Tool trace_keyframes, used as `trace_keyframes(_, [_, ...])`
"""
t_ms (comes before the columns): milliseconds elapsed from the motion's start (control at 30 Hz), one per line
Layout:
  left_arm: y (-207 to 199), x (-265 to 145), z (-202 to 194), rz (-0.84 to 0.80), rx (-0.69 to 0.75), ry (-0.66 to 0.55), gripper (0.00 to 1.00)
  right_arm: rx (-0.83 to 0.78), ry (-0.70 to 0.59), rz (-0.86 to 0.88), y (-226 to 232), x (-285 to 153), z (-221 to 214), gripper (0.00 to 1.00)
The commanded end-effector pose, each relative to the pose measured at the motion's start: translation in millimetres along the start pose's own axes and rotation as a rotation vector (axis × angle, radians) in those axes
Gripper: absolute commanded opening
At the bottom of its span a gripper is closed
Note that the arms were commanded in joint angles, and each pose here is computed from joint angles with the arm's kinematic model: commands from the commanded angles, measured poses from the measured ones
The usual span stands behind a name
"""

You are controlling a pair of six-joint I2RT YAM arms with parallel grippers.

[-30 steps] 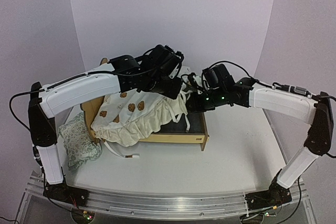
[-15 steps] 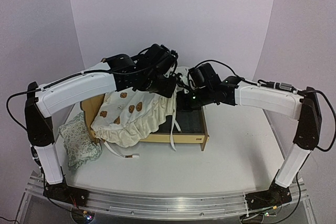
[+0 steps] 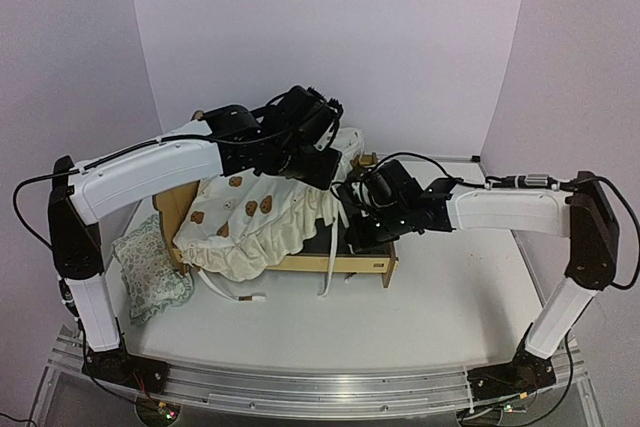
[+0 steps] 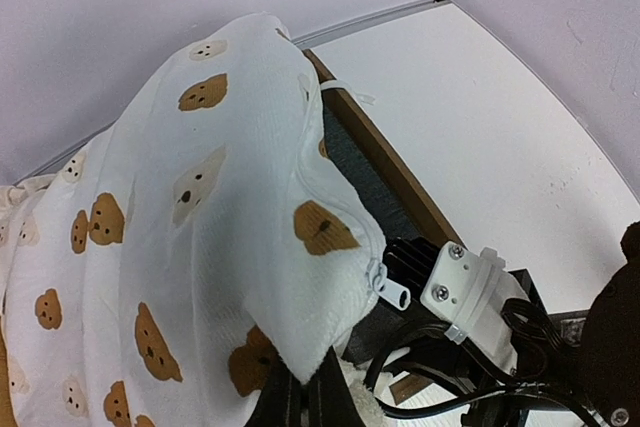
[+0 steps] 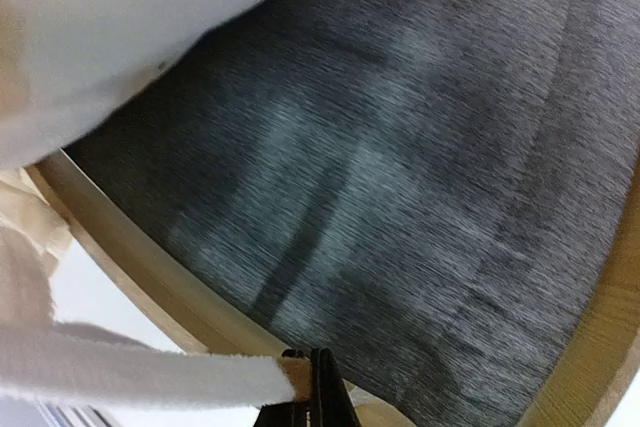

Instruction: Set up the pet bed

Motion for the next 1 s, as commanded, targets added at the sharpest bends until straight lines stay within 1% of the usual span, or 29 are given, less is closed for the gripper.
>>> trace_keyframes(0, [1.0, -10.9, 24.8, -0.019, -0.047, -0.092, 0.00, -0.049, -0.080, -0.100, -14.7, -22.2, 0.4, 0.00])
trace_keyframes(167, [-5.2, -2.9, 23.7, -0.044, -0.043, -0.084, 0.00, -0.045, -0.066, -0.104, -18.7, -22.1, -5.5, 0.00])
trace_keyframes(200, [-6.1, -1.4, 23.2, -0.046, -0.043, -0.082, 0.00, -0.043, -0.057, -0.098, -17.8, -20.5, -6.7, 0.02])
trace_keyframes(367, [-7.8, 3.3, 19.3, -0.046, -0.041, -0.070, 0.00, -0.038, -0.031, -0.054, -9.3, -24.4, -4.2, 0.18])
trace_keyframes(500, [-8.6, 6.4, 15.8, -0.044, -0.036, -0.062, 0.00, -0.041, -0.033, -0.003, -1.6, -46.9, -1.7, 0.40])
trace_keyframes(567, [-8.7, 7.3, 14.1, -0.042, -0.035, -0.058, 0.00, -0.032, -0.039, 0.016, -2.0, -60.5, -5.0, 0.45])
trace_keyframes(667, [-8.5, 8.2, 12.1, -0.039, -0.033, -0.058, 0.00, 0.006, -0.034, 0.039, -9.0, -74.8, -19.0, 0.50])
trace_keyframes(767, [-8.5, 7.9, 12.1, -0.041, -0.031, -0.061, 0.00, 0.051, -0.033, 0.081, -14.1, -83.3, -39.4, 0.52])
trace_keyframes(967, [-8.8, 7.6, 13.7, -0.043, -0.027, -0.066, 0.00, 0.063, -0.087, 0.205, -3.6, -69.6, -81.3, 0.55])
Point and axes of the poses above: each gripper's point midway between its finger pads, its own x axis out along the fingers, its own y axis along the line the jaws close on, z = x × y, the point moved 6 cm from there along -x, back along the fingers, and after that the axes turned 11 degrees about x, right-handed, at the moved point
